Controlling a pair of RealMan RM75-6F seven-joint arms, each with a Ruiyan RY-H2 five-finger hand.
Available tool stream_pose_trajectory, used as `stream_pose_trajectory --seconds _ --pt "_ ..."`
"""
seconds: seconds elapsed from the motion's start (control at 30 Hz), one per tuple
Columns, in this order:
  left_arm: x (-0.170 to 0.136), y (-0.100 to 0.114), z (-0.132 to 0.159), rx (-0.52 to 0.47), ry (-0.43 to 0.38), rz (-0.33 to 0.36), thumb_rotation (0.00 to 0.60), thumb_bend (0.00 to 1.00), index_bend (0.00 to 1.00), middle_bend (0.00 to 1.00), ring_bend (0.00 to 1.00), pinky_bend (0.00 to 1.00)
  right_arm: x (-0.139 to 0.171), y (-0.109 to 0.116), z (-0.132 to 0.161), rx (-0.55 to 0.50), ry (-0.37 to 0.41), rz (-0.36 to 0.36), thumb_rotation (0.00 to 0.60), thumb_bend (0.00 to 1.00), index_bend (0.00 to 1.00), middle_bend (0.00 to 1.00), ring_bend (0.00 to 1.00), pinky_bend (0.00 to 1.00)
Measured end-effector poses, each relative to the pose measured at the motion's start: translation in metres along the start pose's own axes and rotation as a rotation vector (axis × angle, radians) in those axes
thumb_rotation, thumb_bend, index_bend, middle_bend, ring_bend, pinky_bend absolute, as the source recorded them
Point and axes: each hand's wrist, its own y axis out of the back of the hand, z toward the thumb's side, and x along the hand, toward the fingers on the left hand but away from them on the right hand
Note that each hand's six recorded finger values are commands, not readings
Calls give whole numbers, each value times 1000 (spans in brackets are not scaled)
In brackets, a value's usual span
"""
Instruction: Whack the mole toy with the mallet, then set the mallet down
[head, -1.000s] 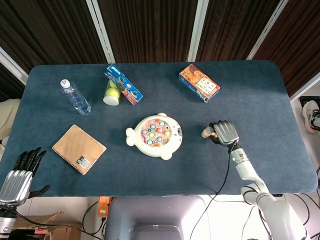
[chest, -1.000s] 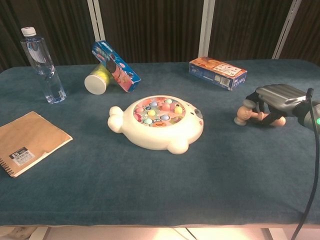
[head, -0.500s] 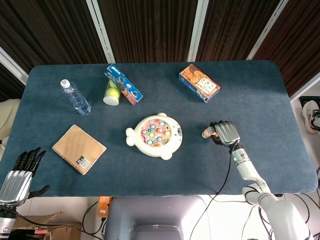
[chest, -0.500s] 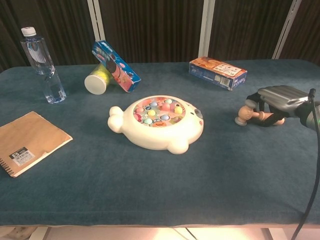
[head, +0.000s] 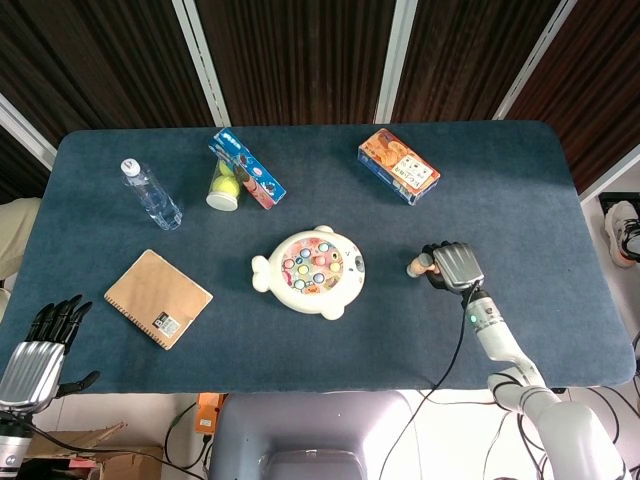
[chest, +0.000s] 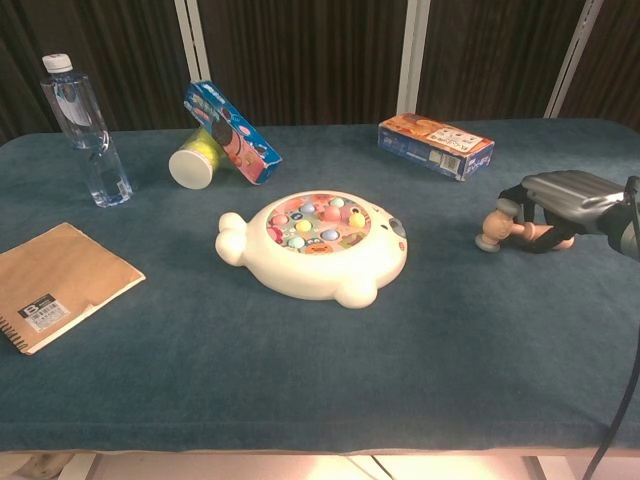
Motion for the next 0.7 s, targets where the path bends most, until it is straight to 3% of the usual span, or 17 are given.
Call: stream_pose_trajectory --seconds 0.7 --pt "0 0 1 1 0 0 600 95 46 0 0 51 3 4 -7 -10 -8 -12 600 262 406 459 382 522"
